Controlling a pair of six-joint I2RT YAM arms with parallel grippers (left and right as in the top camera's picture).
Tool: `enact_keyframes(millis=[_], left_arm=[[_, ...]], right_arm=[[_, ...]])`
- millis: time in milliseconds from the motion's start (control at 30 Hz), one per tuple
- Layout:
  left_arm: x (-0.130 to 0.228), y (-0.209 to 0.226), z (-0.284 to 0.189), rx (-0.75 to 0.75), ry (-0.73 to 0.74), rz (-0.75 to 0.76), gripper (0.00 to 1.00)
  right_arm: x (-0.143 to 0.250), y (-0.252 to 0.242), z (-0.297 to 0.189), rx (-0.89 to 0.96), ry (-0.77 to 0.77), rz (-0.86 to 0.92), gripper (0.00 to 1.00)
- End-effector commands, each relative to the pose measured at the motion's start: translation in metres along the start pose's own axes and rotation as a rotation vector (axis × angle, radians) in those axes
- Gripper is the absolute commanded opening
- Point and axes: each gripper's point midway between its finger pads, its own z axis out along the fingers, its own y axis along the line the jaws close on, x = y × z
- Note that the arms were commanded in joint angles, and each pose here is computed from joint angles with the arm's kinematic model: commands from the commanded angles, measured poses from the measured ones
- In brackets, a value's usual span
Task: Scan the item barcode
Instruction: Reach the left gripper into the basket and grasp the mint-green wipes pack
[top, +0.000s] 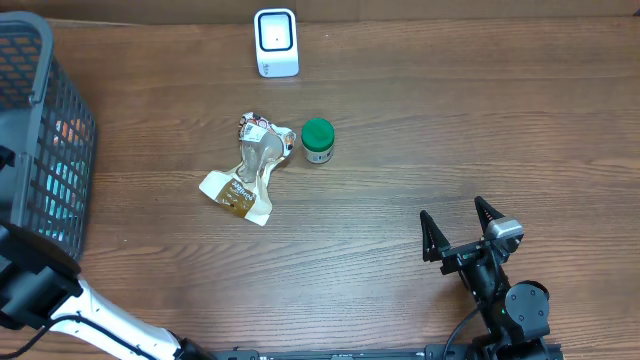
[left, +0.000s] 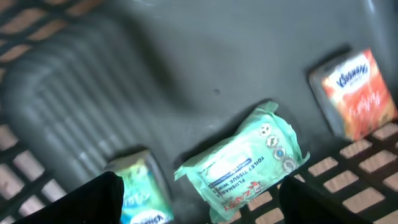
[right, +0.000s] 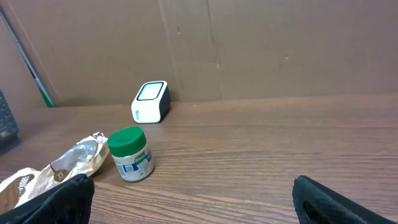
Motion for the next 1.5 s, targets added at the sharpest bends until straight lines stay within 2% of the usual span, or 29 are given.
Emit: enact_keyframes(millis=[0,233,500,800,900,933,967,1233,1333,1467], left_arm=[[0.011,-0.011,0.032,0.064,0.087,0.171,0.73],[0.034,-0.018,0.081,0.105,0.227,0.234,0.55],[0.038,-0.048,0.088,0.252,0.224,0.359,0.58],[0.05,-0.046,0.114,0.245,0.289,0.352,0.56],[0.052,-0.046,0.119,0.244,0.303,0.35,0.31],[0.052,-0.046,0.118,0.244,0.301,0.35,0.15],[0.052,-0.046,0.118,0.243,0.302,0.346,0.04],[0.052,-0.044,0.099,0.232,0.319,0.293,0.04],[0.038,-0.048,0.07,0.232,0.271,0.264,0.04],[0.01,-0.058,0.004,0.246,0.135,0.191,0.04]], right_arm=[[0.002,-0.002,0.0,0.006,-0.001,-0.001,1.0],[0.002,-0.002,0.0,0.006,-0.001,0.0,1.0],[0.002,-0.002,0.0,0.006,-0.001,-0.001,1.0],[0.002,-0.002,0.0,0.006,-0.001,-0.001,1.0],[0.002,-0.002,0.0,0.006,-0.001,0.0,1.0],[0.002,-0.002,0.0,0.006,-0.001,0.0,1.0],[0.002,-0.002,0.0,0.006,-0.001,-0.001,1.0],[0.002,-0.002,0.0,0.006,-0.001,0.0,1.0],[0.002,-0.002,0.0,0.006,-0.001,0.0,1.0],[0.002,-0.002,0.0,0.006,-0.001,0.0,1.0]])
